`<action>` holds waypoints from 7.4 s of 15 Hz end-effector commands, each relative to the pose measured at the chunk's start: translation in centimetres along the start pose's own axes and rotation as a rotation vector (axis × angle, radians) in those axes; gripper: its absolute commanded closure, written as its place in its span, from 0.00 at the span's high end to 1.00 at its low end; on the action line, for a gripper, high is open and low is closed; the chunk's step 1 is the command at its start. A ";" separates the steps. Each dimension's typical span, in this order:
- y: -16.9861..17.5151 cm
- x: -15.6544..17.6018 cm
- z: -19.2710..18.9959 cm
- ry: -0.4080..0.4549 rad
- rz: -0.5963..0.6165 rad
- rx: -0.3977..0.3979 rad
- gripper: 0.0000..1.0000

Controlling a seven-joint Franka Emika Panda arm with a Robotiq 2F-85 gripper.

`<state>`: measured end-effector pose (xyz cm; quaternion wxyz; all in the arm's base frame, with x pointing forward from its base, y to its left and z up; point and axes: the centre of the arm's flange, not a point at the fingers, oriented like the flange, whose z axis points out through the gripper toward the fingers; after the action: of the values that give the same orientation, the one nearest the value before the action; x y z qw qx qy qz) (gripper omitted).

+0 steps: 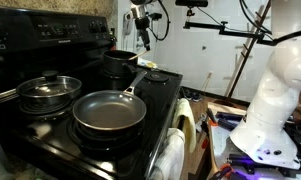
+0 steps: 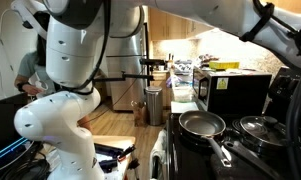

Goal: Remove the wooden spoon from the pot on the right side of the stove and place it on the left side of the countertop

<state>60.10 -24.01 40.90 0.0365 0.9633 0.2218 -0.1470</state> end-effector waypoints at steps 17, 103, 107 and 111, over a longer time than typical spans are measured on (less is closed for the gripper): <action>1.6 -0.3 2.2 -0.060 0.060 0.052 0.67; -35.3 11.7 -3.9 0.177 -1.382 -0.174 0.07; -41.3 13.9 -2.6 0.172 -1.444 -0.112 0.07; -46.5 15.7 -1.6 0.220 -1.481 -0.025 0.07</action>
<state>53.47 21.70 37.70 -0.0484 0.5741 0.8162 -0.0431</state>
